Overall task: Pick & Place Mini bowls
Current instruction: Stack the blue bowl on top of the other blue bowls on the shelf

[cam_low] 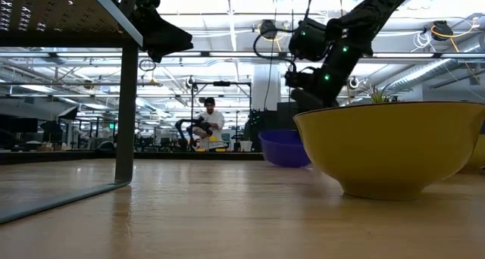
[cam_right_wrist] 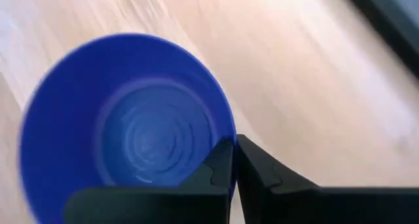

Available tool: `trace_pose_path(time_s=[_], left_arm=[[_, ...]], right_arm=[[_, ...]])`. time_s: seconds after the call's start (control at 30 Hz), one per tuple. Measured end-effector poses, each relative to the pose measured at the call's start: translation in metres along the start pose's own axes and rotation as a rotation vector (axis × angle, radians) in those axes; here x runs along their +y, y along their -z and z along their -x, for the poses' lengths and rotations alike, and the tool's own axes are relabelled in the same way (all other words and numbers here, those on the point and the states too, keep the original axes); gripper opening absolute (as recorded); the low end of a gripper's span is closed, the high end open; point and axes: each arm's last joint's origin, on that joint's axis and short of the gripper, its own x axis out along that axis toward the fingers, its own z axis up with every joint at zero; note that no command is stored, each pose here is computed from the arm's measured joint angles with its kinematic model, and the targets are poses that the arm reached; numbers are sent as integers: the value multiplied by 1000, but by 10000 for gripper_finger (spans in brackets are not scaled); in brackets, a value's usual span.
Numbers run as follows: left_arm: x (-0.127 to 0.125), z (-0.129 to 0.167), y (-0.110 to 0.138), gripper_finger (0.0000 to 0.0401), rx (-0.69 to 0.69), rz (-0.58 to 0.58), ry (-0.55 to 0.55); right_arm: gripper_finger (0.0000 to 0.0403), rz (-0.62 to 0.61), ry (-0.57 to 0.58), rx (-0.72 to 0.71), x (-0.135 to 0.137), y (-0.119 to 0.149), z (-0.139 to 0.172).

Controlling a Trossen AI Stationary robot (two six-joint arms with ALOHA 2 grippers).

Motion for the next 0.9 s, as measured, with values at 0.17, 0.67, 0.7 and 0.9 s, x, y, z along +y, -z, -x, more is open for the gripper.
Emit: trace_pose_path(time_s=[0.17,0.67,0.7,0.9], left_arm=[[0,0,0,150,0,28,2],[-4,-16,5,150,0,-20,-134],[-3,-16,6,150,6,-41,-162],[1,-15,3,150,-15,-51,-310]], right_arm=[[0,114,-26,-143,9,-13,2],[0,427,390,-459,25,-43,21],[0,432,396,-484,25,-46,23],[0,436,434,-653,25,-61,34]])
